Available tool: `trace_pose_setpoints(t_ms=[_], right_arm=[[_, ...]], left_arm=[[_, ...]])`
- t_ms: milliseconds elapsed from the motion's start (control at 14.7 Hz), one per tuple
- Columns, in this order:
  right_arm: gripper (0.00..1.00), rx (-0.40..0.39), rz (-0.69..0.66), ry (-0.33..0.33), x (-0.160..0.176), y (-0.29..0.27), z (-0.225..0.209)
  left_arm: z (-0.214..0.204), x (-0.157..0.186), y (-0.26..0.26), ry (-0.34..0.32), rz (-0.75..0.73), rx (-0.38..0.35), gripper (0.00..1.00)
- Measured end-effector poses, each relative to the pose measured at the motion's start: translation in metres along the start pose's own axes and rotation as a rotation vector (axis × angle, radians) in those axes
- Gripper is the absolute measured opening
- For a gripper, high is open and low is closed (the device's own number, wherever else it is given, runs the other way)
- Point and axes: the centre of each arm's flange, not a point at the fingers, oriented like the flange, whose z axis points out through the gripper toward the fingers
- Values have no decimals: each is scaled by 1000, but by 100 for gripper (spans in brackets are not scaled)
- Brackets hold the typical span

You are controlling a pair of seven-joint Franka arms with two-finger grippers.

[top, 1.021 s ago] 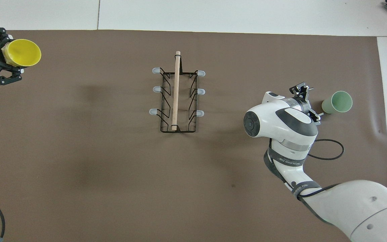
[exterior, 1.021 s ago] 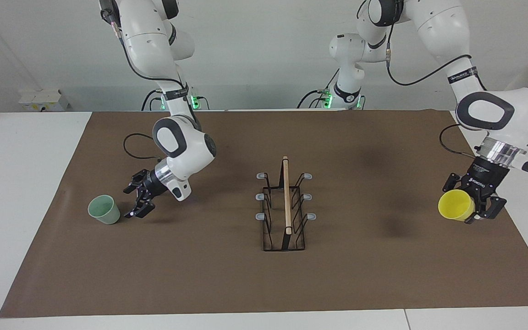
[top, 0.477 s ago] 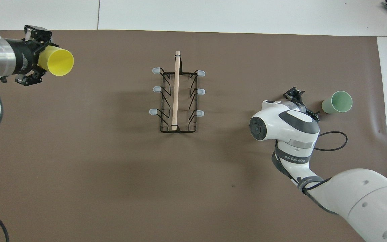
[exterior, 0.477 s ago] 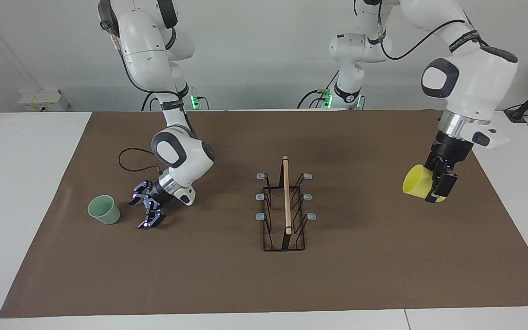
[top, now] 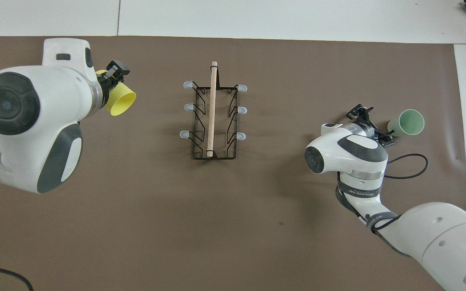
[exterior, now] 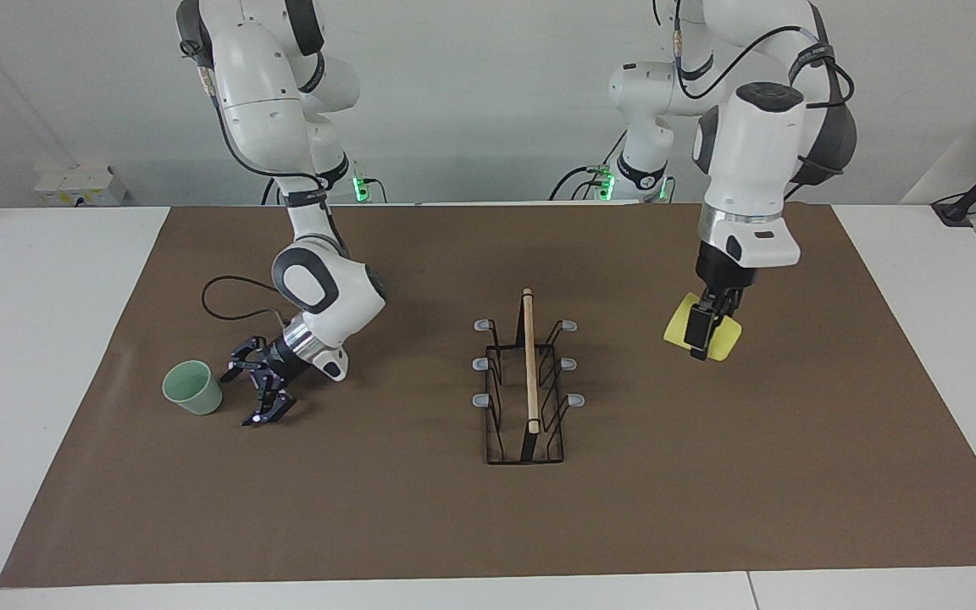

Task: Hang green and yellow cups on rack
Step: 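Carry the yellow cup with the left gripper toward the rack, then hang the yellow cup on a rack peg while the right gripper grasps the green cup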

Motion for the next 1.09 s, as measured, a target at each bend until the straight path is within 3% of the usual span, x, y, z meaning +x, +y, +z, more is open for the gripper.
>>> trace_pose_setpoints(t_ms=[136,340,681,885,1089], right_arm=[[100,10,-1,-19,-3,-2,3],[100,21,-1,-34,-5,-3,5],[100,64,82,-48,0,-16,15],[100,82,137,-45,12,-24,16],[100,91,138,-46,14,-28,14]], left_arm=[[-2,-37,8,52,64,18,67],[-4,-85,17,147,117,-49,67],[14,-132,18,243,166,-88,67],[21,-142,21,234,180,-154,67],[27,-149,20,218,192,-166,67]])
